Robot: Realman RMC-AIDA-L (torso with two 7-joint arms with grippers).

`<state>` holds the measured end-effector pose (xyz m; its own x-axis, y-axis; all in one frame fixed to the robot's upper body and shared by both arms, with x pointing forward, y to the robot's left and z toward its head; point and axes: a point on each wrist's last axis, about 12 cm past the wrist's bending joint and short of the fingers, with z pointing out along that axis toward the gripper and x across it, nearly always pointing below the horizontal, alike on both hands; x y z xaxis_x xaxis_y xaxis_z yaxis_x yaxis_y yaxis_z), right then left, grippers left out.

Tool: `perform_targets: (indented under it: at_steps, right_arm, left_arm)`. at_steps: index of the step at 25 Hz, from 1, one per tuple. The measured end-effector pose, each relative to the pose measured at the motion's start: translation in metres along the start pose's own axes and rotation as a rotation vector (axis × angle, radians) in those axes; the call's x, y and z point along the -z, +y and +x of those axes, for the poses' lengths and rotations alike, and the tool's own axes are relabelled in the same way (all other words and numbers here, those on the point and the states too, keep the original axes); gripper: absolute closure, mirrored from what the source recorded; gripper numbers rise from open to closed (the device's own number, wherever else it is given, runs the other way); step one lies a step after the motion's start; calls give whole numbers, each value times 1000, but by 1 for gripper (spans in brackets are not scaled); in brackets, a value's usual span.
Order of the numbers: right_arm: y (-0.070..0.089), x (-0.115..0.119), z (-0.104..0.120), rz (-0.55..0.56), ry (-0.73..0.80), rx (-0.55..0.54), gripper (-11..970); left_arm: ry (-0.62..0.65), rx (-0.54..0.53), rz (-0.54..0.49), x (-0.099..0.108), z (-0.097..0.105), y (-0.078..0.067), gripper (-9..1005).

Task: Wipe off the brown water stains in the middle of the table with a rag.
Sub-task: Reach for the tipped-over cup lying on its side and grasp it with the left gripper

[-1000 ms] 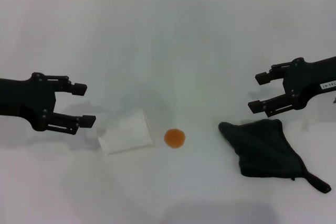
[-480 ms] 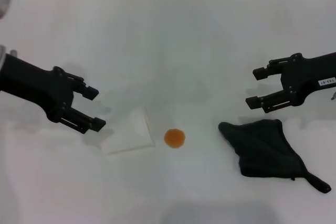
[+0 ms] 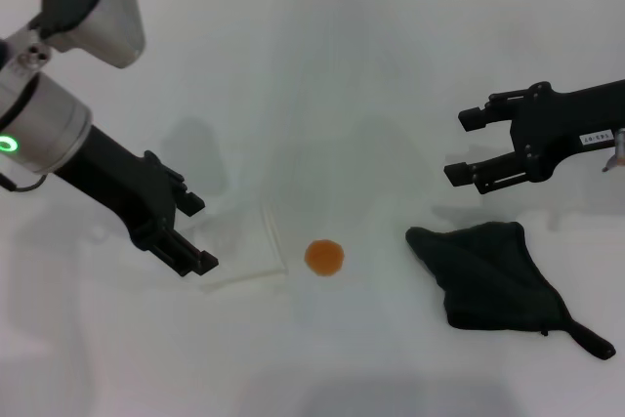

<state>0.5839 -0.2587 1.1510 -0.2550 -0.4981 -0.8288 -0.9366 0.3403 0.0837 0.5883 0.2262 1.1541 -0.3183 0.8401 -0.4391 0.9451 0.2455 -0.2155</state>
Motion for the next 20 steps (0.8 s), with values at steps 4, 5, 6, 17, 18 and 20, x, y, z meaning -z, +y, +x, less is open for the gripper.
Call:
perform_targets:
  at_steps: [4, 5, 6, 17, 18, 20]
  right_arm:
    - [1, -1, 0, -5, 1, 10, 135]
    - [1, -1, 0, -6, 2, 11, 135]
    - [1, -1, 0, -7, 3, 12, 135]
    - [3, -5, -1, -24, 5, 32, 135]
    - [3, -5, -1, -24, 5, 32, 135]
    - [4, -6, -1, -27, 8, 37, 135]
  left_arm:
    - [41, -27, -14, -4, -11, 0, 126]
    - [48, -30, -18, -5, -13, 0, 127]
    - [59, -33, -24, -6, -15, 1, 127]
    - [97, -49, -50, -27, -22, 2, 133]
    - [97, -49, -49, -30, -22, 3, 133]
    - [100, -52, -54, -34, -22, 4, 134]
